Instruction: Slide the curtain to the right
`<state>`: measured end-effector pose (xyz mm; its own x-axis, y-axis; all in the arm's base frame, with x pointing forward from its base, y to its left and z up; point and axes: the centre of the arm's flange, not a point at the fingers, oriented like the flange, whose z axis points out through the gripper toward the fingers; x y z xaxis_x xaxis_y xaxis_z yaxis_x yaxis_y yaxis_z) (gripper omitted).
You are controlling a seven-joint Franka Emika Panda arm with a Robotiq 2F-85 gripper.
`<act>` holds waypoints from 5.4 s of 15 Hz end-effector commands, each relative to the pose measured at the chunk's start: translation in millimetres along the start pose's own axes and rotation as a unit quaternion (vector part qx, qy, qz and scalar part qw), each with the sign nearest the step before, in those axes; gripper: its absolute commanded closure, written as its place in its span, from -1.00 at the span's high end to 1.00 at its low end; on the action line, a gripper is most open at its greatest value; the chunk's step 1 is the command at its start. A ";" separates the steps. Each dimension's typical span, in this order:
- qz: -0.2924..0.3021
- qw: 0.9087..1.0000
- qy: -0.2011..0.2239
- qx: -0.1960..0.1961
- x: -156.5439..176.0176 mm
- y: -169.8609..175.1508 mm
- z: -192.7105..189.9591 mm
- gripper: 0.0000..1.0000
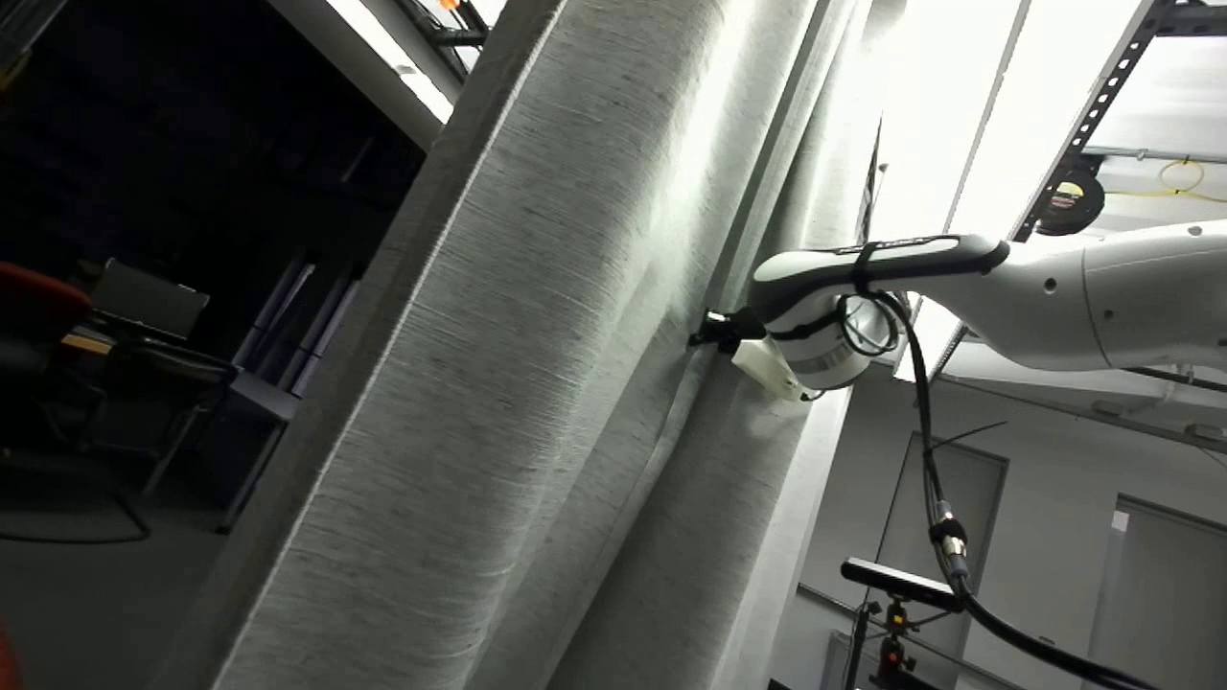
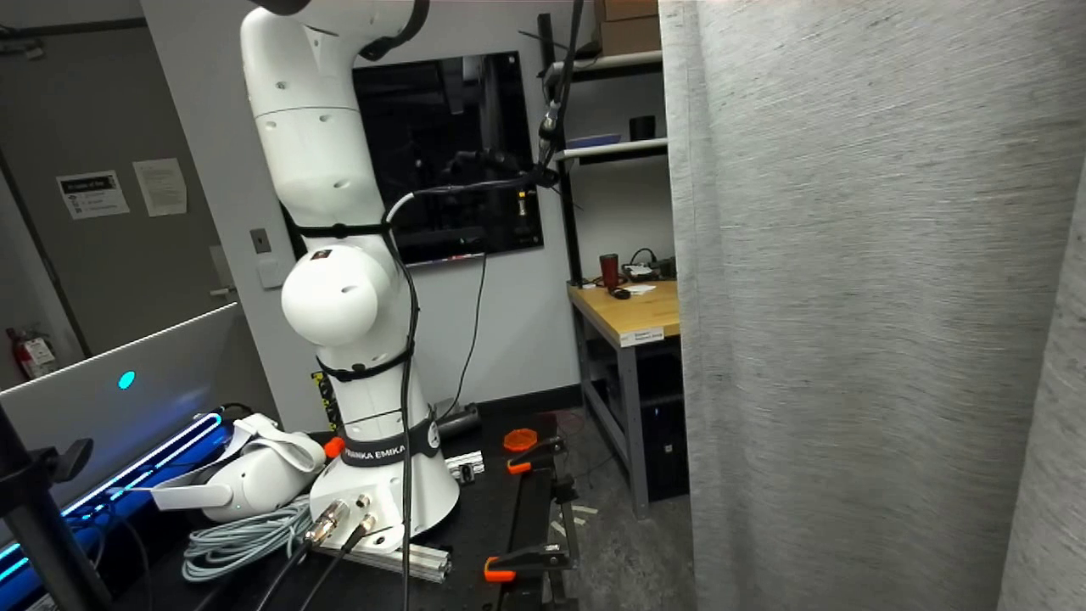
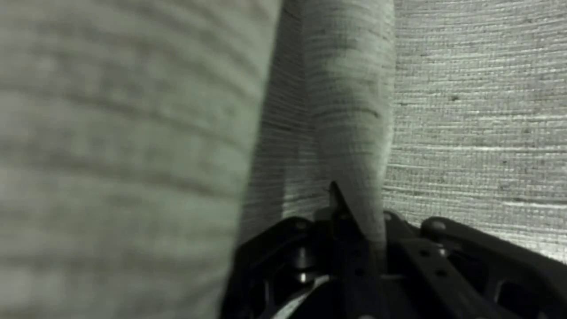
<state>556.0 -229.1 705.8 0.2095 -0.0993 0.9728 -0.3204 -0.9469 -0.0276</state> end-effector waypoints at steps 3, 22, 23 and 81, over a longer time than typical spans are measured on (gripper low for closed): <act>-0.026 0.992 0.000 -0.126 -29.5 105.5 33.7 -0.99; -0.053 0.993 -0.009 -0.104 -97.6 63.3 66.0 -0.99; -0.049 0.995 -0.007 -0.086 -98.3 48.7 62.1 -0.99; -0.141 0.846 -0.368 0.360 -129.4 -191.9 -185.0 1.00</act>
<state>419.4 22.0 627.8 0.7863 0.2495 0.5652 0.4285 -0.8793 -0.2080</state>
